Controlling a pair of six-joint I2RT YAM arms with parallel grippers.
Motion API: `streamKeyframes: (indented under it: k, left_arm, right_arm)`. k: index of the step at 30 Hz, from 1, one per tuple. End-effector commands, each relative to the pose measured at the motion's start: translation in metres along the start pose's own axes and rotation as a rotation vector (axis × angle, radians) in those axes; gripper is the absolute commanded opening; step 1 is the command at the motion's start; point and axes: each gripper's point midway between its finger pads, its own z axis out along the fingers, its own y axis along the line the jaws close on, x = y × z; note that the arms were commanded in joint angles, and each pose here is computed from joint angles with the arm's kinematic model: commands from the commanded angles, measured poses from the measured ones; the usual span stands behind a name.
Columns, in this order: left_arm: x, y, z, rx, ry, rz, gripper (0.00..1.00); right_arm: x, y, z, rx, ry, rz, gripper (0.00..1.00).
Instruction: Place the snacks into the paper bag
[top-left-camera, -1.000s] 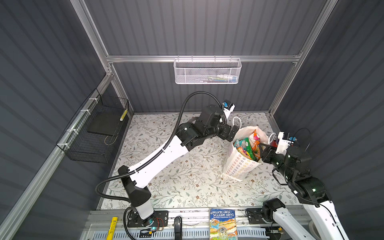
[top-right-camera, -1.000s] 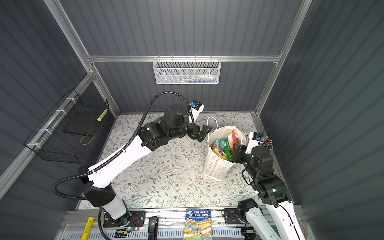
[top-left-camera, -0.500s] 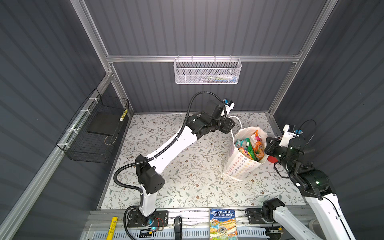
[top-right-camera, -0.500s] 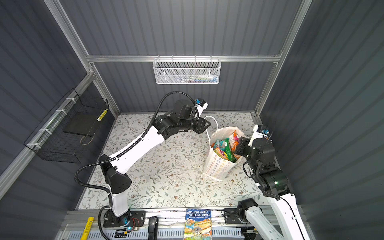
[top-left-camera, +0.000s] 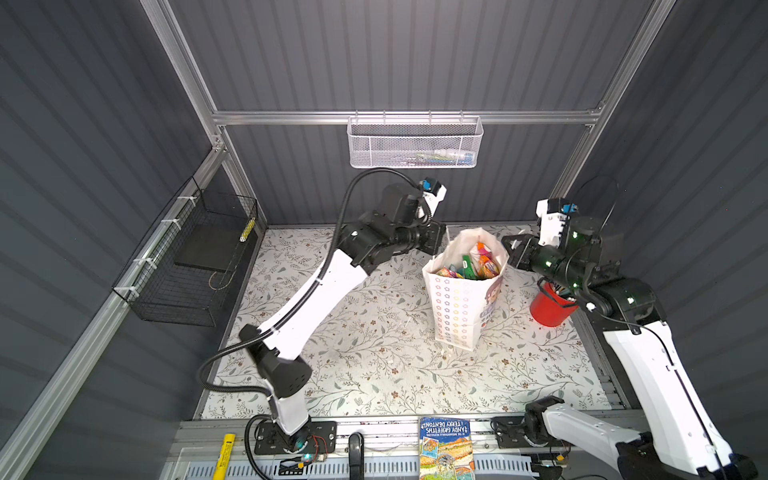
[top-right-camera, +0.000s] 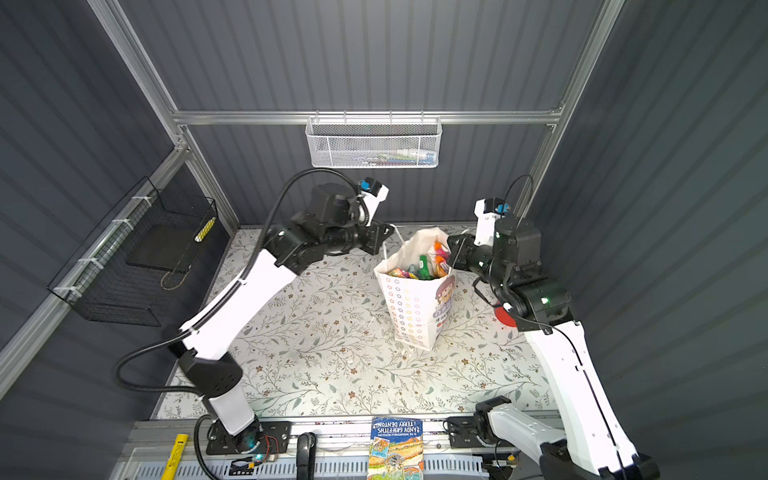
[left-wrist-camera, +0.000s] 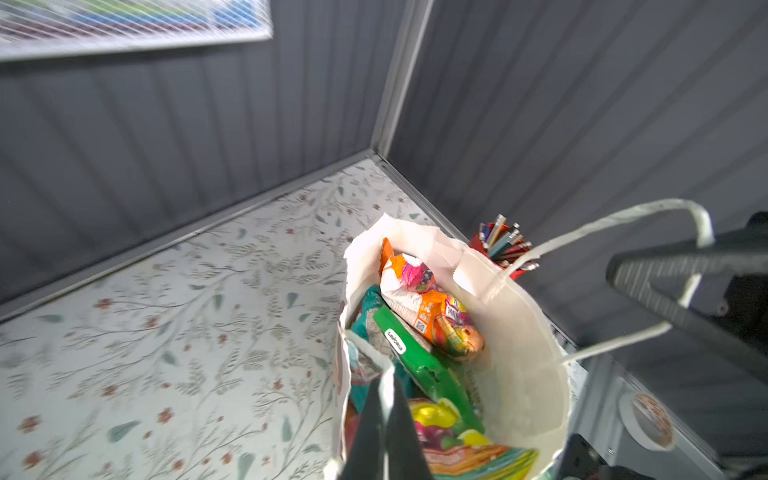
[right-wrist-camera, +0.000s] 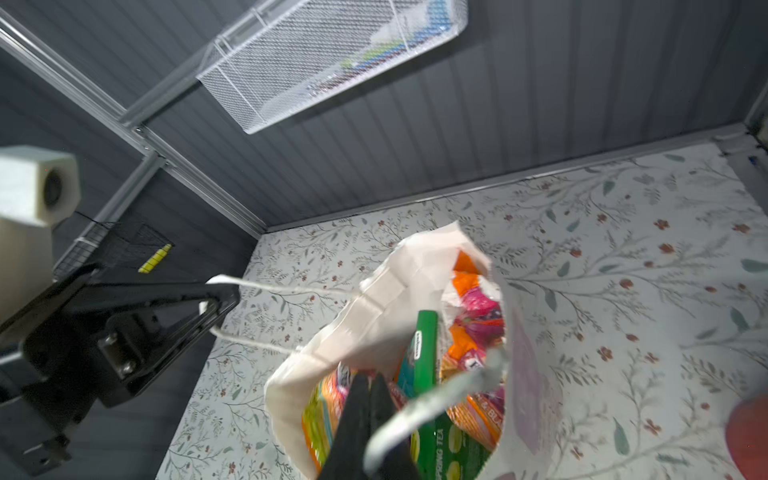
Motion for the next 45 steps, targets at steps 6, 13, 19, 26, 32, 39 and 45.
streamKeyframes:
  k: [6, 13, 19, 26, 32, 39, 45]
  left_arm:
    - [-0.055, 0.061, -0.074, -0.337, -0.208, 0.056, 0.0]
    - [-0.016, 0.073, -0.08, -0.332, -0.196, -0.009, 0.0]
    - [0.059, 0.102, -0.071, -0.416, -0.126, -0.112, 0.0]
    - [-0.003, 0.085, -0.065, -0.347, -0.189, -0.065, 0.0]
    - [-0.047, 0.09, -0.051, -0.384, -0.194, -0.017, 0.0]
    - [0.006, 0.092, -0.05, -0.345, -0.195, -0.073, 0.0]
    - [0.066, 0.114, -0.054, -0.432, -0.158, -0.125, 0.0]
  right_arm:
    - [-0.048, 0.072, 0.029, -0.283, -0.047, -0.012, 0.0]
    - [-0.006, 0.056, 0.057, -0.265, 0.014, -0.007, 0.0]
    - [0.075, 0.027, 0.09, -0.249, 0.148, 0.037, 0.0]
    - [0.032, 0.054, 0.087, -0.272, 0.111, 0.012, 0.0]
    - [-0.014, 0.082, 0.087, -0.292, 0.092, -0.013, 0.0]
    - [0.03, 0.059, 0.1, -0.279, 0.143, -0.002, 0.0]
    - [0.077, 0.041, 0.102, -0.286, 0.189, 0.023, 0.0]
